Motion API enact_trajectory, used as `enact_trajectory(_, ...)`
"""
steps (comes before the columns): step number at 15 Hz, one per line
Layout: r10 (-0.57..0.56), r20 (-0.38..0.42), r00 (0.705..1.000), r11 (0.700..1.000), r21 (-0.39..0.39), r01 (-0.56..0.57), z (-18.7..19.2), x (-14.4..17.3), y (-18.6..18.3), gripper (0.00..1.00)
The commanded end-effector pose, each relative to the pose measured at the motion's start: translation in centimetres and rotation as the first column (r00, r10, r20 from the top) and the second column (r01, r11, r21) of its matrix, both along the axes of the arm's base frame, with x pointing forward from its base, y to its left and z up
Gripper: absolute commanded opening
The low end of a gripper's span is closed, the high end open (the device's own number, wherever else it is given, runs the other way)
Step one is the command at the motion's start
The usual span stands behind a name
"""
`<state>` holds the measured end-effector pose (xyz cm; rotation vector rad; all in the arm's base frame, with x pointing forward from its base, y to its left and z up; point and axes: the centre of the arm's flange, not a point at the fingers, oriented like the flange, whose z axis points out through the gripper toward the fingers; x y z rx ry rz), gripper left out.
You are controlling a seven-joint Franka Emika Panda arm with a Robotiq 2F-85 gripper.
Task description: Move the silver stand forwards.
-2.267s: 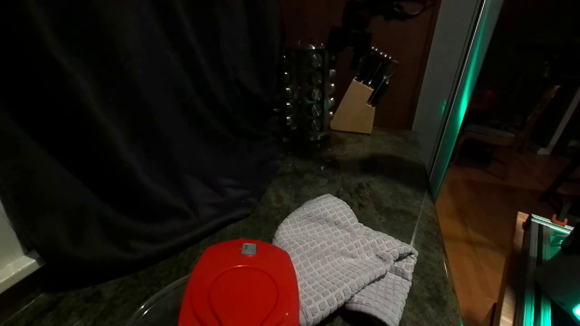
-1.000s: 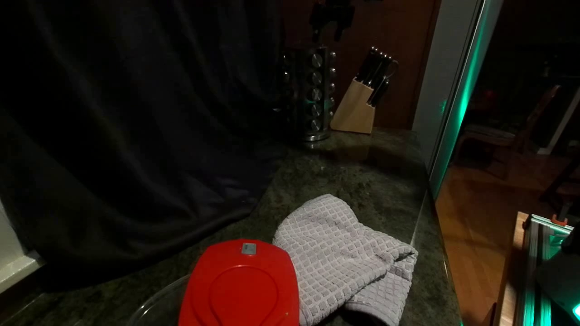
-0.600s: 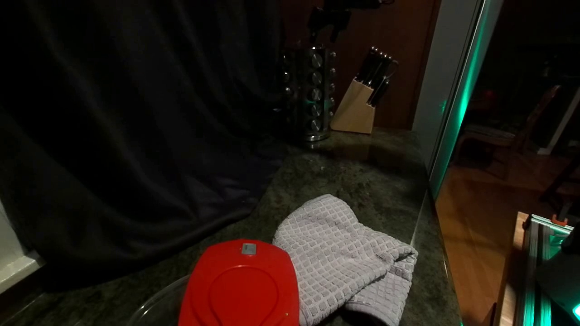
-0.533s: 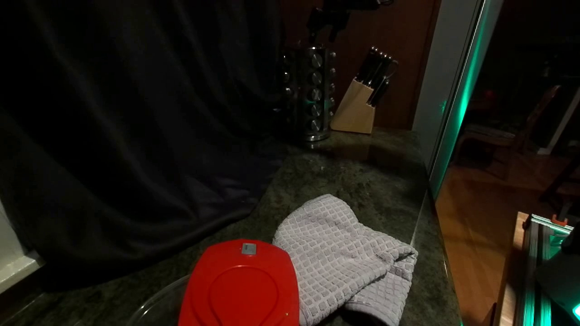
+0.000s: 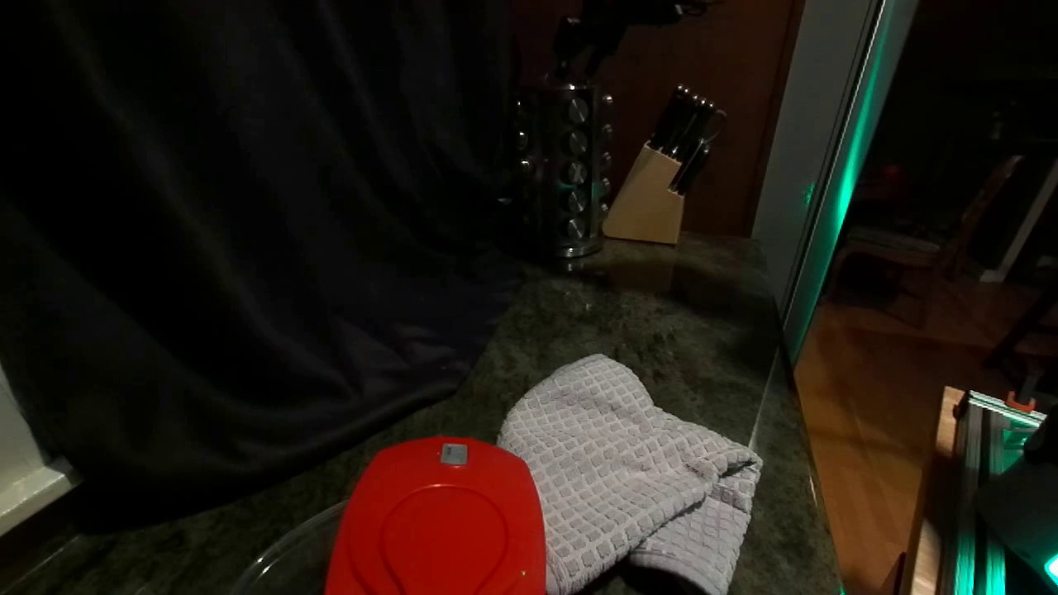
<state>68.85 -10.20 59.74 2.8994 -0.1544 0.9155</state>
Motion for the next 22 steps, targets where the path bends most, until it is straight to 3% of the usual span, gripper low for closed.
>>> enact_trajectory(1,0.018,0.019,1.0,1.0,0.018,-0.018,-0.24,0.74,-0.79,0.73)
enact_trajectory(2,0.02,0.021,1.0,1.0,0.019,-0.02,-0.33,0.78,-0.88,0.63)
enact_trajectory(4,0.029,0.026,0.999,0.999,0.025,-0.029,-0.48,0.84,-1.02,0.63)
enact_trajectory(5,0.032,0.029,0.999,0.999,0.032,-0.033,-0.47,0.88,-1.05,0.55)
enact_trajectory(7,0.039,0.042,0.998,0.998,0.049,-0.041,-0.38,0.93,-1.06,0.49)
enact_trajectory(8,0.043,0.05,0.998,0.998,0.053,-0.046,-0.33,0.96,-1.08,0.39)
enact_trajectory(10,0.053,0.067,0.996,0.997,0.059,-0.057,-0.26,0.96,-1.09,0.36)
enact_trajectory(16,0.06,0.065,0.996,0.997,0.051,-0.063,-0.42,0.74,-1.77,0.06)
enact_trajectory(22,0.037,0.044,0.998,0.998,0.045,-0.039,0.11,0.45,-1.25,0.04)
